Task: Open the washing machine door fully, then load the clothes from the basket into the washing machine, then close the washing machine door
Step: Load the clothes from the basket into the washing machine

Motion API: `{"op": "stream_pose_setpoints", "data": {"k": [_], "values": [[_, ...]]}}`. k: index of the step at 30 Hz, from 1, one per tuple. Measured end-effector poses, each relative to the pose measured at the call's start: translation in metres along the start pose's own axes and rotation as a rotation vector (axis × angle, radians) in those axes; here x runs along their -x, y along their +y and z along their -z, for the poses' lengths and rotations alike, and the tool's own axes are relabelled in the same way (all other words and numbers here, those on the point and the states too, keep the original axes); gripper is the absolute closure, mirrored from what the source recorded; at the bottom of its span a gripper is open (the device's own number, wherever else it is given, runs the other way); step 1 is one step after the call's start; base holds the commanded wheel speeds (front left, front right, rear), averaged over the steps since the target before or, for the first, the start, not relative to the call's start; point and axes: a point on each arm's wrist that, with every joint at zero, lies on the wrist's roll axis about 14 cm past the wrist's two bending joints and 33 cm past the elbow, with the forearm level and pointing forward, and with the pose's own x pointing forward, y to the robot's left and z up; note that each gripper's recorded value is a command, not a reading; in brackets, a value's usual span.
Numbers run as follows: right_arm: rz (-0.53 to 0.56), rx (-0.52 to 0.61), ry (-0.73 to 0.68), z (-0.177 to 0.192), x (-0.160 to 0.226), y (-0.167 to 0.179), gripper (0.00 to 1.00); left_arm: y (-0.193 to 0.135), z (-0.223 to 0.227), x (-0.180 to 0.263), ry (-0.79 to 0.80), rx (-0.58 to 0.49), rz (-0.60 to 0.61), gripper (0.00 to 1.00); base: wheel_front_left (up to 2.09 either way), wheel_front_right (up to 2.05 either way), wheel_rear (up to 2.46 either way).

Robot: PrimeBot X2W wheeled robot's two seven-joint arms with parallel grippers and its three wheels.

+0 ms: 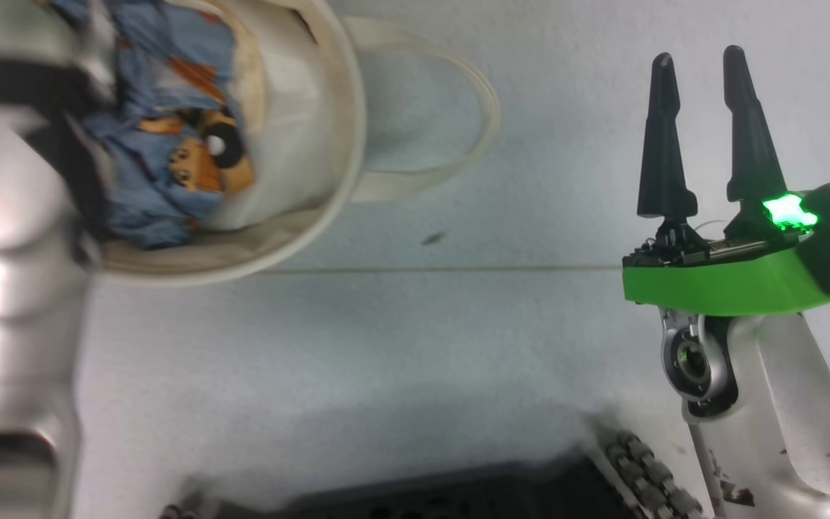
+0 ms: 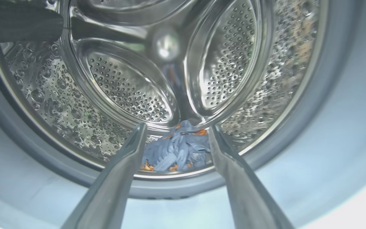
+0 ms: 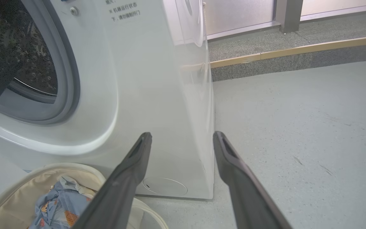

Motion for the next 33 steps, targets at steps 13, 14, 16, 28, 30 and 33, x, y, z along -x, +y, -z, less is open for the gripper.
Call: {"op": "stream_pose_setpoints", "data": {"k": [13, 14, 16, 28, 30, 33], "values": [[-0.147, 0.045, -0.127, -0.069, 0.005, 0.057, 0.00, 0.003, -0.050, 0.122, 0.081, 0.019, 0.050, 0.00, 0.00, 0.00, 0.00], [-0.154, 0.046, -0.135, -0.075, 0.008, 0.061, 0.00, 0.005, -0.051, 0.133, 0.097, 0.017, 0.052, 0.00, 0.00, 0.00, 0.00], [-0.171, 0.049, -0.155, -0.086, 0.015, 0.070, 0.00, 0.013, -0.055, 0.152, 0.121, 0.014, 0.038, 0.00, 0.00, 0.00, 0.00], [-0.154, 0.017, -0.155, -0.107, 0.077, 0.092, 0.00, 0.033, -0.105, 0.257, 0.129, 0.027, -0.020, 0.00, 0.00, 0.00, 0.00], [-0.143, 0.015, -0.134, -0.103, 0.089, 0.091, 0.00, 0.035, -0.115, 0.270, 0.113, 0.033, -0.029, 0.00, 0.00, 0.00, 0.00], [-0.140, 0.018, -0.093, -0.092, 0.106, 0.094, 0.00, 0.044, -0.124, 0.289, 0.108, 0.064, -0.070, 0.00, 0.00, 0.00, 0.00]]}}
